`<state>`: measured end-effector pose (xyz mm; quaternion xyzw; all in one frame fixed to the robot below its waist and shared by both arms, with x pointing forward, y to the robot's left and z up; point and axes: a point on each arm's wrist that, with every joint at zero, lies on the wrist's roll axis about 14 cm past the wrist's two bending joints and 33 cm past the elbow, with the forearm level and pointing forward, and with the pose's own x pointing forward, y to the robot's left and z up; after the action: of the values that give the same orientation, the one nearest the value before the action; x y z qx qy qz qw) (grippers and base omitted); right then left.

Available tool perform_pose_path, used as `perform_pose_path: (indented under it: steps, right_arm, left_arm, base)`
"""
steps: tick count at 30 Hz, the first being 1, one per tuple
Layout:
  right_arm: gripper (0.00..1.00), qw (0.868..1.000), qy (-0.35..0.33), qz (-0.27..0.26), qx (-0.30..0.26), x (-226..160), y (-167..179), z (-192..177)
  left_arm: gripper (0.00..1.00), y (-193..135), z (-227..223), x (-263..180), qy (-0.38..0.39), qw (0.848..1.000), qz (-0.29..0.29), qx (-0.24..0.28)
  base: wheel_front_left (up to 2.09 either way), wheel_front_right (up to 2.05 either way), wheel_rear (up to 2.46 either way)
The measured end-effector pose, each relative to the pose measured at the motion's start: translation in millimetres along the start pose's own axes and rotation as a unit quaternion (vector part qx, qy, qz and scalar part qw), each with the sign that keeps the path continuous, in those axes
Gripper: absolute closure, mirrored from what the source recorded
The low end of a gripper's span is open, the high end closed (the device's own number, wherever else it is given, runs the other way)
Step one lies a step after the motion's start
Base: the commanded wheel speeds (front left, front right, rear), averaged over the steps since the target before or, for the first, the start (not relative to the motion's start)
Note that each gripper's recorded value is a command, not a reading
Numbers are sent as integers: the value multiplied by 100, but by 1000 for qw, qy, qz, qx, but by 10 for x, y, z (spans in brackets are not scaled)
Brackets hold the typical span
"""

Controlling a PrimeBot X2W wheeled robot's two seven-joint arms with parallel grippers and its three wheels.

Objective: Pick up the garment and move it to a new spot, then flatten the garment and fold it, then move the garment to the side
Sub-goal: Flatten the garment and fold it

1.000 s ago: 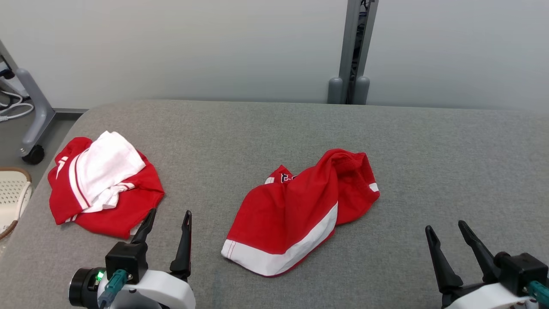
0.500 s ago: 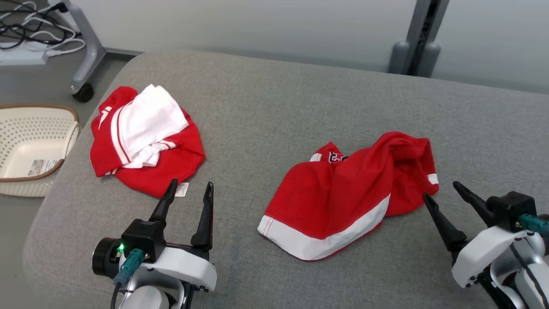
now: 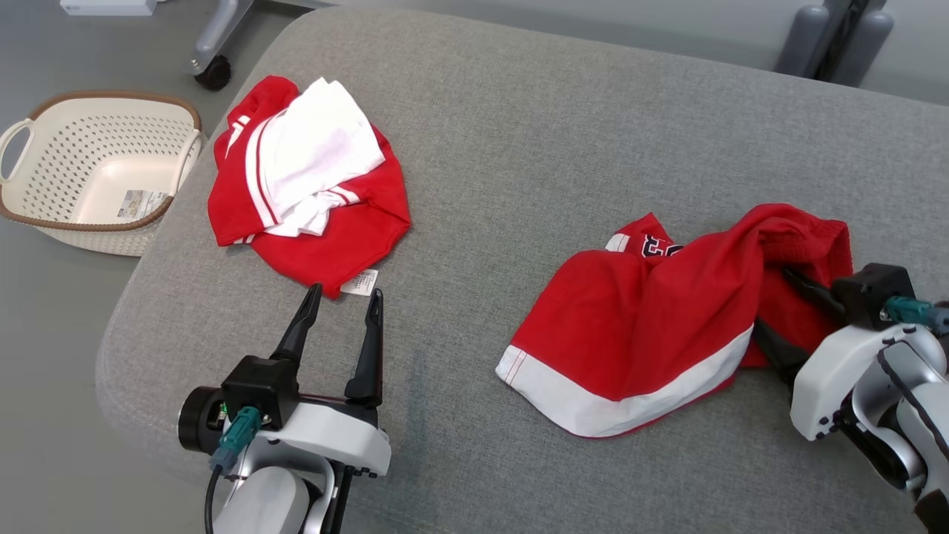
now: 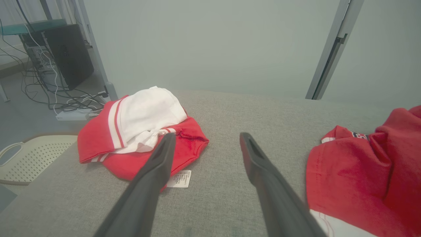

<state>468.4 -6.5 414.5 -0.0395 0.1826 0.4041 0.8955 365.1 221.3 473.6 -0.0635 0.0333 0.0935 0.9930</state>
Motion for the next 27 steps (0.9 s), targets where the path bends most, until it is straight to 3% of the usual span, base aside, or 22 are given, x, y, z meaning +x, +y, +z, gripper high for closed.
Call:
perform_pose_path:
  steps: [8,9,11,12,18,27]
  right_arm:
    - [1,999,12,30,-2,171,67,31]
    - [46,999,16,37,3,182,104,16]
    - [73,999,22,47,8,195,145,-7]
    - [100,998,24,51,15,196,162,-16]
    - [100,997,31,68,28,144,214,-41]
    - [100,997,-19,62,41,-111,125,180]
  left_arm:
    - [0,26,-31,33,3,1000,8,-4]
    - [0,27,-30,38,3,1000,9,-5]
    - [0,26,-30,47,2,1000,8,-6]
    - [0,22,-27,53,1,1000,9,-7]
    - [0,-16,-18,82,-2,1000,3,-7]
    - [0,-181,-7,145,-7,1000,-25,-5]
  base:
    - [0,0,0]
    - [0,0,0]
    - [0,0,0]
    - [0,0,0]
    - [0,0,0]
    - [0,0,0]
